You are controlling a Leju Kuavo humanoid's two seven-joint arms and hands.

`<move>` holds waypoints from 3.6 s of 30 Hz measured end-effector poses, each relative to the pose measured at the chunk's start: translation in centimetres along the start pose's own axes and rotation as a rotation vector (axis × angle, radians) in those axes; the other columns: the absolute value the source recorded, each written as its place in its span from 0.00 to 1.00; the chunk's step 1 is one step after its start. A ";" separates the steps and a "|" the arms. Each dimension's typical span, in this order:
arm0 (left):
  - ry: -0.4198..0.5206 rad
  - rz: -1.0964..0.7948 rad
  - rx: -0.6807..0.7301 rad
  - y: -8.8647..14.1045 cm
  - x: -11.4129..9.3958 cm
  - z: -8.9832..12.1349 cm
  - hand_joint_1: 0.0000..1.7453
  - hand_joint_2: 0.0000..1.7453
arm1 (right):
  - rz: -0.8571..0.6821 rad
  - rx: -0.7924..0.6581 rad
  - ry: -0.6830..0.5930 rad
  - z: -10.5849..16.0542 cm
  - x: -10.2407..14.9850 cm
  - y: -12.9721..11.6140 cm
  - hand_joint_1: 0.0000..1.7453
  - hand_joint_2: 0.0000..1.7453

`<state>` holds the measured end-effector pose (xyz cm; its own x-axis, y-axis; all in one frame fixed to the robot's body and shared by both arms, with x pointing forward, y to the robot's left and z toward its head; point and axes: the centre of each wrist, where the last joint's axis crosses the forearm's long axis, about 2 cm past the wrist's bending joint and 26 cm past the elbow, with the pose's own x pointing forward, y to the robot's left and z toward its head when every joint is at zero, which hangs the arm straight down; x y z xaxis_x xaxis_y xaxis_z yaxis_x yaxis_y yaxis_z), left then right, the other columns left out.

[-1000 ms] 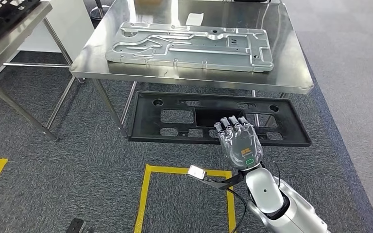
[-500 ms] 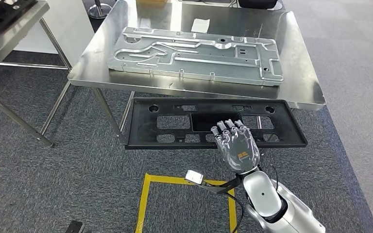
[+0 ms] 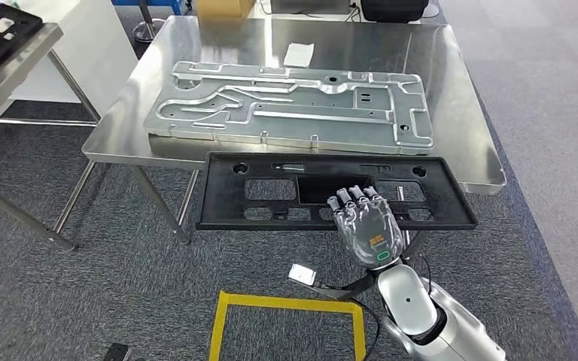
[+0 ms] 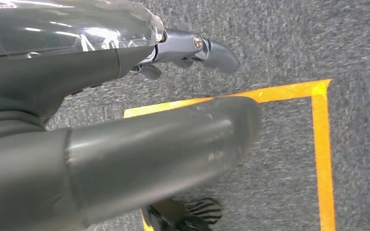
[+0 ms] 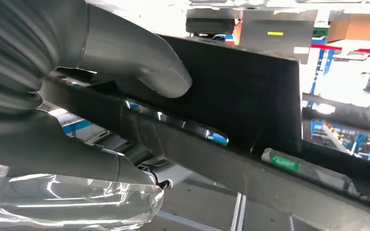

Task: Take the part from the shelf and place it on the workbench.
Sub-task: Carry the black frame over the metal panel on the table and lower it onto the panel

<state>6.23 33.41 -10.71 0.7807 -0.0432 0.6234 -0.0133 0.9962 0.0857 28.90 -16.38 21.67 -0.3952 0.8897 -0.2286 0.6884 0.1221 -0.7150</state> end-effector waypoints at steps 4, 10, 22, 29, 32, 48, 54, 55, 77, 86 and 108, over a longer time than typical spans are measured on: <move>0.005 0.000 -0.001 0.0 -0.2 0.1 0.00 0.00 | -0.001 0.010 -0.007 0.2 0.1 0.2 1.00 1.00; 0.018 -0.002 -0.001 0.2 -0.7 0.4 0.00 0.00 | 0.000 0.017 -0.020 0.0 0.2 0.4 1.00 1.00; 0.011 0.003 -0.010 -0.2 -0.2 0.1 0.00 0.00 | 0.015 0.015 -0.041 -1.5 0.2 0.6 1.00 1.00; 0.009 0.003 -0.016 -0.2 0.0 0.0 0.00 0.00 | 0.008 0.011 -0.045 -2.0 0.5 0.6 1.00 1.00; 0.015 0.002 -0.014 -0.1 -0.2 0.1 0.00 0.00 | 0.004 0.023 -0.044 -1.8 0.7 0.9 1.00 1.00; 0.018 0.008 0.005 0.2 -0.5 0.3 0.00 0.00 | -0.006 0.071 -0.034 -0.5 0.8 1.7 1.00 1.00; 0.020 0.010 0.000 0.1 -0.6 0.3 0.00 0.00 | -0.007 0.089 -0.021 0.0 0.5 2.1 1.00 1.00; 0.019 0.011 0.000 0.1 -0.6 0.3 0.00 0.00 | -0.008 0.090 -0.020 0.0 0.4 2.1 1.00 1.00; 0.022 0.010 0.006 0.5 -0.8 0.5 0.00 0.00 | -0.037 0.207 0.108 2.5 -1.8 4.4 1.00 1.00; 0.029 0.009 0.003 0.5 -0.8 0.4 0.00 0.25 | -0.053 0.241 0.126 2.8 -2.0 5.2 0.00 0.00; -0.190 0.208 -0.049 -1.8 2.3 -1.1 0.00 0.00 | -0.080 0.319 0.152 1.9 -1.1 6.2 0.00 0.00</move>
<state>8.73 31.60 -10.28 0.6331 0.1543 0.7586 -0.1275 0.9873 -0.0944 32.45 -17.47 16.26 -0.3288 0.9410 -0.0798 0.4250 0.0719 -0.9023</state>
